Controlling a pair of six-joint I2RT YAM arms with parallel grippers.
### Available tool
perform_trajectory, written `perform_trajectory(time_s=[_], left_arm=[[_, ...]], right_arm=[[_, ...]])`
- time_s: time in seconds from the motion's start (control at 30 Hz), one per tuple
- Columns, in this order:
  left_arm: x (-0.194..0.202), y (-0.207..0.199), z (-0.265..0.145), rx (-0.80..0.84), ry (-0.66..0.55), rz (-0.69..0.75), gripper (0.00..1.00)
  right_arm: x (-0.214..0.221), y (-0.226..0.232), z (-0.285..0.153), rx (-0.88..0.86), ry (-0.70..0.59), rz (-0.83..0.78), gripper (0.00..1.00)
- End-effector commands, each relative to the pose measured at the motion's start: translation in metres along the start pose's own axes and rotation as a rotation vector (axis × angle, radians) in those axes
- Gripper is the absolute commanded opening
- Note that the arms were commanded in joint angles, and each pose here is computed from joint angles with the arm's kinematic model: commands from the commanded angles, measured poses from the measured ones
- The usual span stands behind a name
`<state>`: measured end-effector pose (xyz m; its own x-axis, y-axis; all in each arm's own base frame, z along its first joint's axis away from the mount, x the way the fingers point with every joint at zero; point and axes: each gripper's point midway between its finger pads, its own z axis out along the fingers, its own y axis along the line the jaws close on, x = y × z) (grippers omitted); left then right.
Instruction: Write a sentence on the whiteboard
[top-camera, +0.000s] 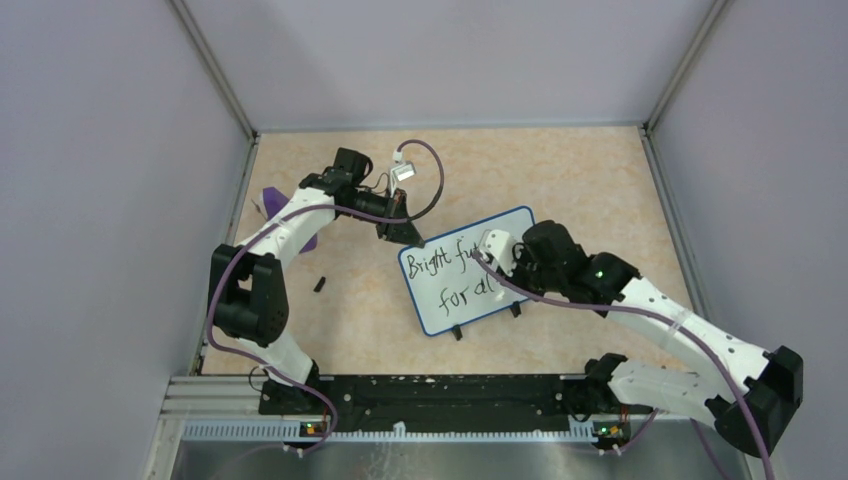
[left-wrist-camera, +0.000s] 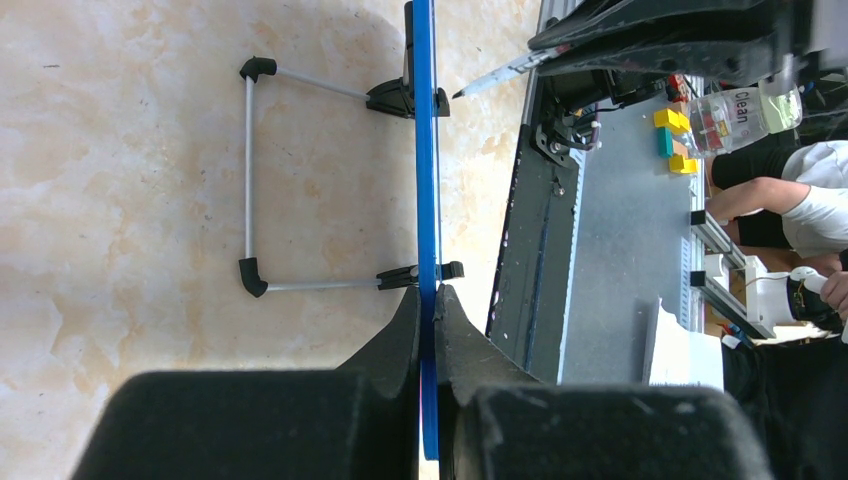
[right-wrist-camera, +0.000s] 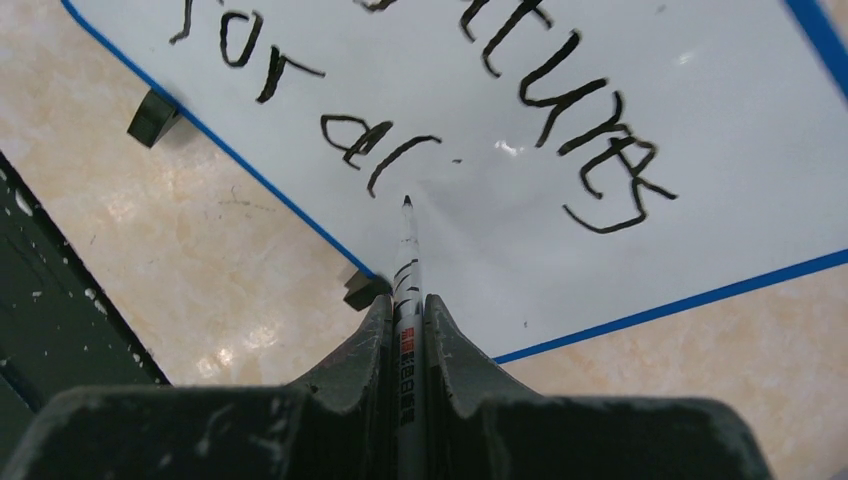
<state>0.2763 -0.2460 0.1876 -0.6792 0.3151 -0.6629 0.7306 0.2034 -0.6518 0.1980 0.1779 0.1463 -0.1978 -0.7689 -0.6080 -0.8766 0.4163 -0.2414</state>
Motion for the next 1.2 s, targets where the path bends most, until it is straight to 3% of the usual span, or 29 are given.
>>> perform_trajectory(time_s=[0.0,0.4,1.17], left_arm=[[0.008,0.016,-0.001,-0.058,0.024,0.019,0.00],[0.007,0.015,-0.001,-0.056,0.020,0.026,0.00],[0.011,0.018,0.000,-0.059,0.027,0.017,0.00]], right_arm=[[-0.047,-0.031,-0.023,0.127,-0.163,0.055,0.00],[-0.039,-0.038,-0.010,0.162,-0.114,0.070,0.00],[0.010,0.003,0.011,-0.041,0.045,-0.032,0.00]])
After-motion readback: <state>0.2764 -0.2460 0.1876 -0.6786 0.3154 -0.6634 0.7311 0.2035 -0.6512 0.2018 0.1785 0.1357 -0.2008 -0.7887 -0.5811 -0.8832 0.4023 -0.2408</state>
